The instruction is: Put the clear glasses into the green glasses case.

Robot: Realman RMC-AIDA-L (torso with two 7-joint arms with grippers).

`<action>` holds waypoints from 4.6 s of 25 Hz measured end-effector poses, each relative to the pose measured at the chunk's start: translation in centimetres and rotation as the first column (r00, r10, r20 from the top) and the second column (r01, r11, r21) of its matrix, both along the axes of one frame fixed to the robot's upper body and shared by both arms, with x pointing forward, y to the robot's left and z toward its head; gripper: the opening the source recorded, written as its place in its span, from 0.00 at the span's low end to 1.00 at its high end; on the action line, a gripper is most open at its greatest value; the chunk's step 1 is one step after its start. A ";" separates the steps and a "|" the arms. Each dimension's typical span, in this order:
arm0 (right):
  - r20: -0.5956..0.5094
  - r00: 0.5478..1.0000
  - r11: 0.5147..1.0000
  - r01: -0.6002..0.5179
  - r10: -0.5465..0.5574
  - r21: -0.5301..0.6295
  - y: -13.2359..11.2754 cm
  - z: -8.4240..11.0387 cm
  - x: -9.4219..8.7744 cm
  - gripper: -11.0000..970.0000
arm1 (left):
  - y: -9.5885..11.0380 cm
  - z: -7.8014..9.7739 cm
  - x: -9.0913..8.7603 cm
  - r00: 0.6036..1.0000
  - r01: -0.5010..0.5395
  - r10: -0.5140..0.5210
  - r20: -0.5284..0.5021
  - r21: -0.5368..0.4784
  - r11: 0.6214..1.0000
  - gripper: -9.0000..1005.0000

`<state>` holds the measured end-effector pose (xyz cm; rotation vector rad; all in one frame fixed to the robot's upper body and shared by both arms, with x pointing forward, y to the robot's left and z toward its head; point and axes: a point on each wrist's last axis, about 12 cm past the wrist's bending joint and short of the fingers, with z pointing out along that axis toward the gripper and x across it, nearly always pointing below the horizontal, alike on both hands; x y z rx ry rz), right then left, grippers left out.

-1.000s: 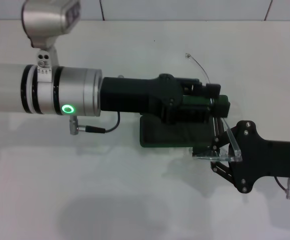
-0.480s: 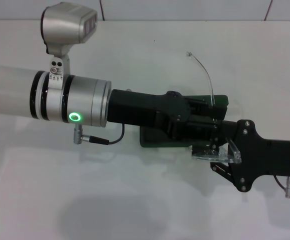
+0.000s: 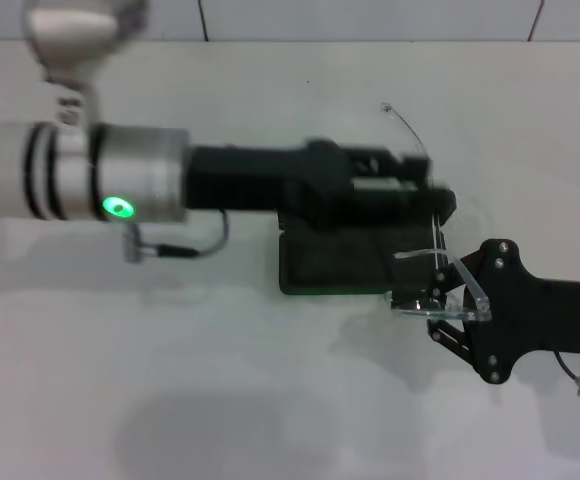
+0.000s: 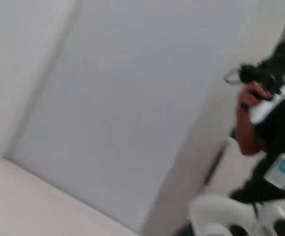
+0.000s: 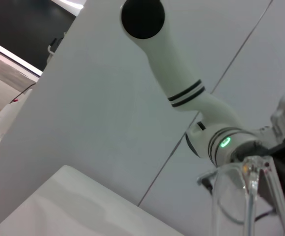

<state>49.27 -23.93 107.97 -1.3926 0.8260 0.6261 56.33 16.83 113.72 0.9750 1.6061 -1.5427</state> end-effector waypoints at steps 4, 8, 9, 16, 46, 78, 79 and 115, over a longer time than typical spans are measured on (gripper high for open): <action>-0.010 1.000 0.999 -0.026 0.027 0.038 -0.2 0.5 -0.3 0.03 | 3.5 0.0 0.0 0.987 -0.130 0.133 0.091 -0.041 0.991 0.59; -0.074 0.993 0.987 -0.081 0.092 0.140 -0.7 2.1 -0.6 0.03 | 7.4 -1.3 -0.9 0.916 -0.303 0.317 0.246 -0.092 0.948 0.59; -0.091 0.989 0.981 -0.097 0.113 0.165 -0.8 2.4 -0.7 0.03 | 8.1 -2.0 -1.4 0.887 -0.347 0.360 0.288 -0.097 0.933 0.59; -0.254 0.914 0.920 -0.231 0.316 0.316 -0.6 5.6 -0.3 0.03 | 7.3 -4.4 -2.9 0.828 -0.365 0.363 0.427 -0.079 0.927 0.59; -0.816 0.472 0.941 -0.124 0.334 0.314 3.5 6.0 4.1 0.03 | 2.2 -4.4 -3.3 0.699 -0.182 0.241 0.674 -0.158 0.971 0.59; -0.876 0.412 0.968 -0.108 0.250 0.226 3.9 4.7 4.1 0.03 | 2.4 -5.0 -4.6 0.641 -0.126 0.189 0.744 -0.141 0.982 0.59; -0.877 0.411 0.969 -0.105 0.249 0.226 3.9 4.6 4.1 0.03 | 2.4 -5.0 -4.6 0.641 -0.126 0.189 0.744 -0.141 0.982 0.59; -0.564 0.801 0.974 -0.106 0.202 0.199 0.5 4.8 1.5 0.03 | 8.5 -6.0 -3.9 0.506 -0.576 0.603 0.617 -0.278 0.769 0.60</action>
